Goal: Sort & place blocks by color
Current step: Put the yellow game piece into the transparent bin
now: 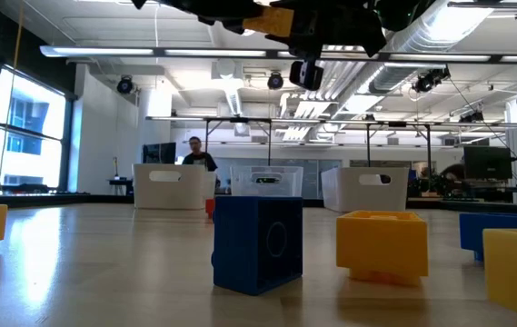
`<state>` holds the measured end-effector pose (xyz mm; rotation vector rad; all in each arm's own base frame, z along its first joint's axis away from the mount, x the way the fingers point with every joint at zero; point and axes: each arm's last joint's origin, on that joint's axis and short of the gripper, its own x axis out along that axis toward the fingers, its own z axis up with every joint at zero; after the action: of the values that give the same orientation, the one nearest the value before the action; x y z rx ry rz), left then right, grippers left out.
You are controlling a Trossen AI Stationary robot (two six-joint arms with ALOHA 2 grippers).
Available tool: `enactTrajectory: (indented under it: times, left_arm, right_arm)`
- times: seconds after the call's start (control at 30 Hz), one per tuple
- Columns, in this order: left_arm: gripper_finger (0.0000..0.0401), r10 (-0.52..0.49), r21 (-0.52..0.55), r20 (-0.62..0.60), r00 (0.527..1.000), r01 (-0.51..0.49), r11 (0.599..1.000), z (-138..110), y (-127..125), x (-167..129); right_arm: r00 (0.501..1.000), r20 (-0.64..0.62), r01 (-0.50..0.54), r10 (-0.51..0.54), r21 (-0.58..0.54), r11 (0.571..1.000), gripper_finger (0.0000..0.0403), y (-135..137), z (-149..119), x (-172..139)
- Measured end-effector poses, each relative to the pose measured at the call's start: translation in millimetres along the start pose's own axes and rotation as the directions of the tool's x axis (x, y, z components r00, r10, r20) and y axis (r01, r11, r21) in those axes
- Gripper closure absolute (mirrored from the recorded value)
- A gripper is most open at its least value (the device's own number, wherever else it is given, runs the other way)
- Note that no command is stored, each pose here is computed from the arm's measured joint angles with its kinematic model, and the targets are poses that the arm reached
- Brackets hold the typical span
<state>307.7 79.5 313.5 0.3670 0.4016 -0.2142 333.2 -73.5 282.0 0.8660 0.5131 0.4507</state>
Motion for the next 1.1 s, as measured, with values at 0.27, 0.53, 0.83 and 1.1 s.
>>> enactTrajectory:
  times: [0.27, 0.53, 0.83, 1.1]
  left_arm:
    - [0.0318, -0.004, 0.018, -0.012, 1.000, 0.004, 1.000, -1, -1, 0]
    - [0.0321, 0.019, 0.002, -0.038, 0.999, -0.019, 1.000, -3, 0, 0]
    - [0.0323, 0.063, -0.031, -0.119, 0.991, -0.067, 0.997, -12, 6, -4]
    - [0.0323, 0.124, -0.069, -0.213, 0.969, -0.142, 0.987, -25, 17, -11]
  right_arm:
    - [1.000, -0.005, -0.005, 0.005, -0.003, 1.000, 0.0278, 0, 0, 0]
    - [0.997, 0.051, 0.056, -0.053, -0.048, 0.997, 0.0236, -2, 2, 0]
    - [0.987, 0.102, 0.132, -0.122, -0.092, 0.987, 0.0188, -8, 6, -6]
    - [0.971, 0.165, 0.185, -0.171, -0.073, 0.980, 0.0186, -23, 18, -30]
